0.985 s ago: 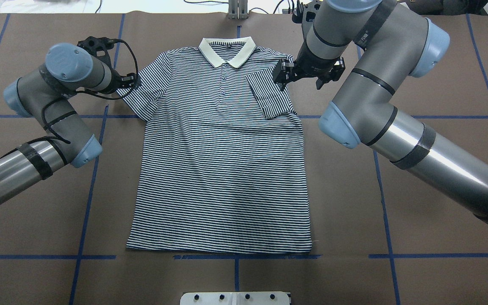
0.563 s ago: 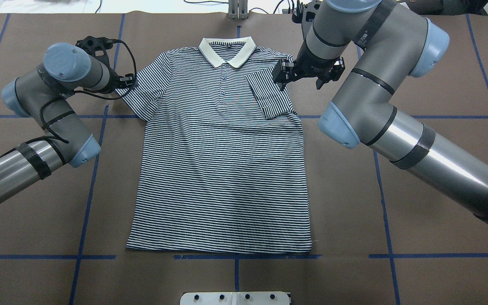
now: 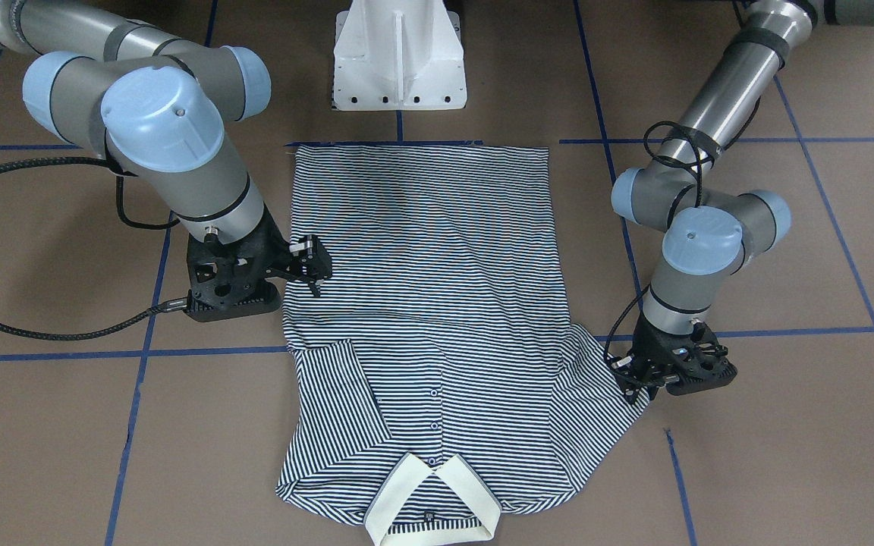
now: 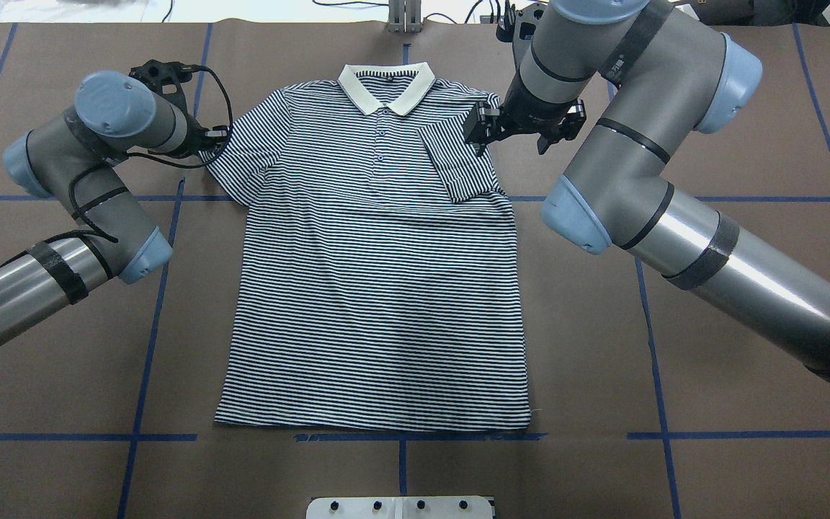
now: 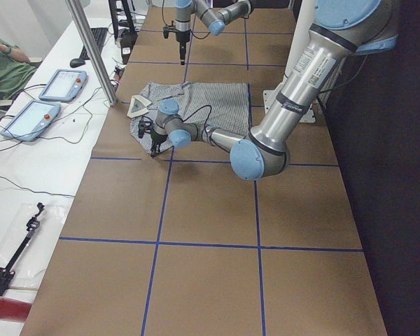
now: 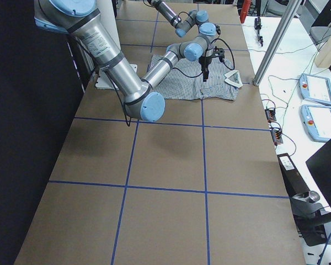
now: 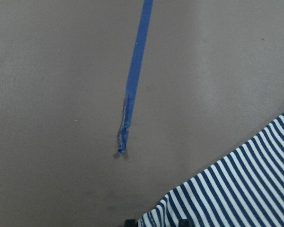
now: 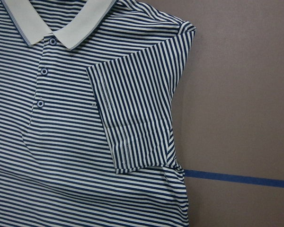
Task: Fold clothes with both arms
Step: 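Fold the sleeve nearest the left gripper inward while the right gripper holds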
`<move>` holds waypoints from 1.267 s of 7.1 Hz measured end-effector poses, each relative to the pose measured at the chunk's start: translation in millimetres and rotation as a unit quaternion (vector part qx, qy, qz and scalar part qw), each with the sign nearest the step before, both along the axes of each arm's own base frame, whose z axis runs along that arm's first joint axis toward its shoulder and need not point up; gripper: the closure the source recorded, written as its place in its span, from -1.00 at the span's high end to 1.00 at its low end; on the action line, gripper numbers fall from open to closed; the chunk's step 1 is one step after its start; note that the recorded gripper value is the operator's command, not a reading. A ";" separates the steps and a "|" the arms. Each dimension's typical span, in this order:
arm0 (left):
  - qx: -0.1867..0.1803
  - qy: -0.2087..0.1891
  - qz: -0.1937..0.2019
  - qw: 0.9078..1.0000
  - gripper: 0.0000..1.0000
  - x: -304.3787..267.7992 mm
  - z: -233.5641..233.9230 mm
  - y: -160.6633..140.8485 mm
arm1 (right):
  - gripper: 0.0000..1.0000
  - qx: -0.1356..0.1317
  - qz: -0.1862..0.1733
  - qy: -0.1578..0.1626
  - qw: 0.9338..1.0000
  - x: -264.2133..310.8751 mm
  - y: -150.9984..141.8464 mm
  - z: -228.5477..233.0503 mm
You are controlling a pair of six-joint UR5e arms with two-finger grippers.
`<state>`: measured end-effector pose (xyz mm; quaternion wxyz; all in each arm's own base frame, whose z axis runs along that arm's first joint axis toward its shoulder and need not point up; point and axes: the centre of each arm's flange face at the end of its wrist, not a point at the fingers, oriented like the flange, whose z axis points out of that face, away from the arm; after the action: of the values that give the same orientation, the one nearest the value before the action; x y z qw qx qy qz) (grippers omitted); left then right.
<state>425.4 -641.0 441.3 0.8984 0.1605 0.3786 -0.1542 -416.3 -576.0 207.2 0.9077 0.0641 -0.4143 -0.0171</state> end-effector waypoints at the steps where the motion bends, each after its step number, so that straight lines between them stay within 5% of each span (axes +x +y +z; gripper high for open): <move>1: 0.003 0.004 -0.003 1.000 -1.00 -4.9 -8.0 -3.2 | 1.00 -0.001 0.000 0.000 1.000 -0.3 0.2 0.5; 5: -0.033 0.038 -0.037 0.998 -1.00 -11.5 -115.5 -10.8 | 1.00 -0.002 0.000 0.002 1.000 -0.5 0.4 3.2; 9: -0.098 0.097 -0.071 0.988 -1.00 95.9 -187.8 -19.2 | 1.00 -0.002 0.000 0.002 1.000 -0.6 2.0 11.8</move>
<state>521.2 -660.1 253.6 0.8555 0.0821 0.4350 -0.2686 -416.9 -574.1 219.0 0.9085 0.0627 -0.4127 -0.0163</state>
